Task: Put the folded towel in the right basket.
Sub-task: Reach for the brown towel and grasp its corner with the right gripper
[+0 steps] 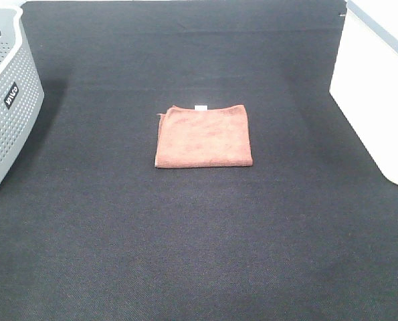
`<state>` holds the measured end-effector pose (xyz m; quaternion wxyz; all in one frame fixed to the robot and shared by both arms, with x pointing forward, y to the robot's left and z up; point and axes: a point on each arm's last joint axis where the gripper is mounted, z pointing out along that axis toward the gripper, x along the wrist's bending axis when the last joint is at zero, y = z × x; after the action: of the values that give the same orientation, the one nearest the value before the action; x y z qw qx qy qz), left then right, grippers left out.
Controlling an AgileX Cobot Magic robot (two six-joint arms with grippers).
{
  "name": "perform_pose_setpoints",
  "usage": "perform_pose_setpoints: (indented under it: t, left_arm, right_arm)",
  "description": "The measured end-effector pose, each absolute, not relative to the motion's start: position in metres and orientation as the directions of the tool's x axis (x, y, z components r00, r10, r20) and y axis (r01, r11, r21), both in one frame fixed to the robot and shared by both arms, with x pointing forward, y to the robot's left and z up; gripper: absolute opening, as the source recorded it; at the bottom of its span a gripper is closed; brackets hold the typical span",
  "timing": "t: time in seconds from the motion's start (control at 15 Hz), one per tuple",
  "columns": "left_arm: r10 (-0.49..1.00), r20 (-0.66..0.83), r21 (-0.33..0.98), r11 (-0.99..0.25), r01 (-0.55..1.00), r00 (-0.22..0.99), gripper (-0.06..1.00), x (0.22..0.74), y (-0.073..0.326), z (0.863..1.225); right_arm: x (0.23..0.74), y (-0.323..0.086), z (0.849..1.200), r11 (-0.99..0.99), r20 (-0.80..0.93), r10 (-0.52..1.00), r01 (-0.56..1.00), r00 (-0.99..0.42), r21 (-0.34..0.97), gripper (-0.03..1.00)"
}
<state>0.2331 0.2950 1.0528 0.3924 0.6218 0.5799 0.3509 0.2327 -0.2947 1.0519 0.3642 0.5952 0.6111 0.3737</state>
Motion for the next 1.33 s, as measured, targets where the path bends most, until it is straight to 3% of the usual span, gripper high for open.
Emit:
perform_pose_setpoints:
  t: [1.33]
  left_arm:
    - [0.997, -0.019, 0.895, -0.019, 0.446, 0.081, 0.88, 0.2331, 0.295, 1.0528]
  right_arm:
    - [0.2327, -0.2947, 1.0519, 0.012, 0.0, 1.0, 0.455, -0.026, 0.89, 0.73]
